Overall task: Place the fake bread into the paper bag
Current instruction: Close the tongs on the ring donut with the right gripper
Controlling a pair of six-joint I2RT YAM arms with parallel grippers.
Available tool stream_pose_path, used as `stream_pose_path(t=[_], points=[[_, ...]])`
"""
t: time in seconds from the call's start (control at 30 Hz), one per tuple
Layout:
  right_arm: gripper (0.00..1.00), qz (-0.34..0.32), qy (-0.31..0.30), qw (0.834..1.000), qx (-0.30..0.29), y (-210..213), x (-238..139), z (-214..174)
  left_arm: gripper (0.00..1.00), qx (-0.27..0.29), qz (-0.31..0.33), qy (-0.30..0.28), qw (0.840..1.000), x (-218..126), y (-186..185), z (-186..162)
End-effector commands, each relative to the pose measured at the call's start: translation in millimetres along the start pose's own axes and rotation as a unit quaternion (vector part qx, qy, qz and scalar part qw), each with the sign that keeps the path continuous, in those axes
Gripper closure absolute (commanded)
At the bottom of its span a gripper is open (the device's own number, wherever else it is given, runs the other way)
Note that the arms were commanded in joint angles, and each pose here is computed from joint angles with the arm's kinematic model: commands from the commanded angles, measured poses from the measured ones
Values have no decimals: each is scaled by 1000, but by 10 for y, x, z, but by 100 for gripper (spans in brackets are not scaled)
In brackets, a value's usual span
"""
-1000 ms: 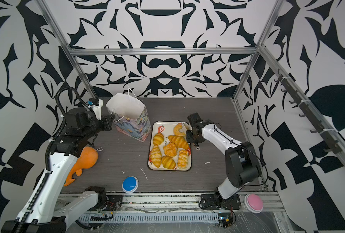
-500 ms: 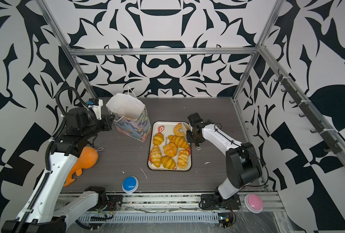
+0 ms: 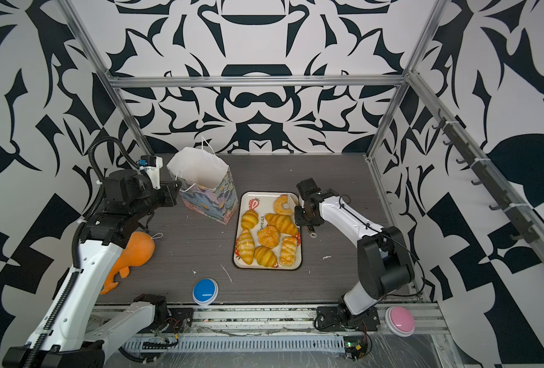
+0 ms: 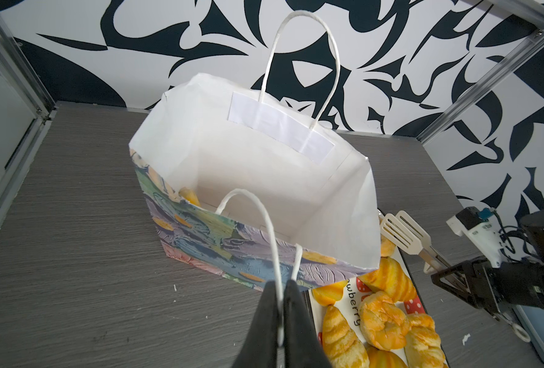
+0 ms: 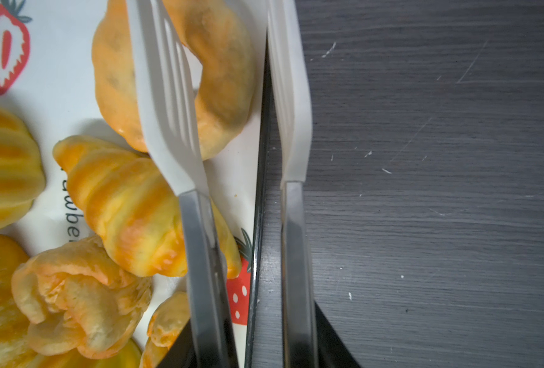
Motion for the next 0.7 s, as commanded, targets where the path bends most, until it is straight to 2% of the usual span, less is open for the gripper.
stream_pose_path(t=[0.0,0.67], points=[[58,12,-14,1000,-4,43,-85,13,89,-2,2,11,1000,23,22,-51],[59,-3,-8,1000,-10,59,-21,1,89,-2,3,13,1000,25,24,-55]])
Point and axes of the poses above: each gripper's point midway between its finger pads, its own x axis out along the fingers, its own y axis along the line the jaws close on, z = x × y, the point moved 8 cm from there along -x, back along the fingers
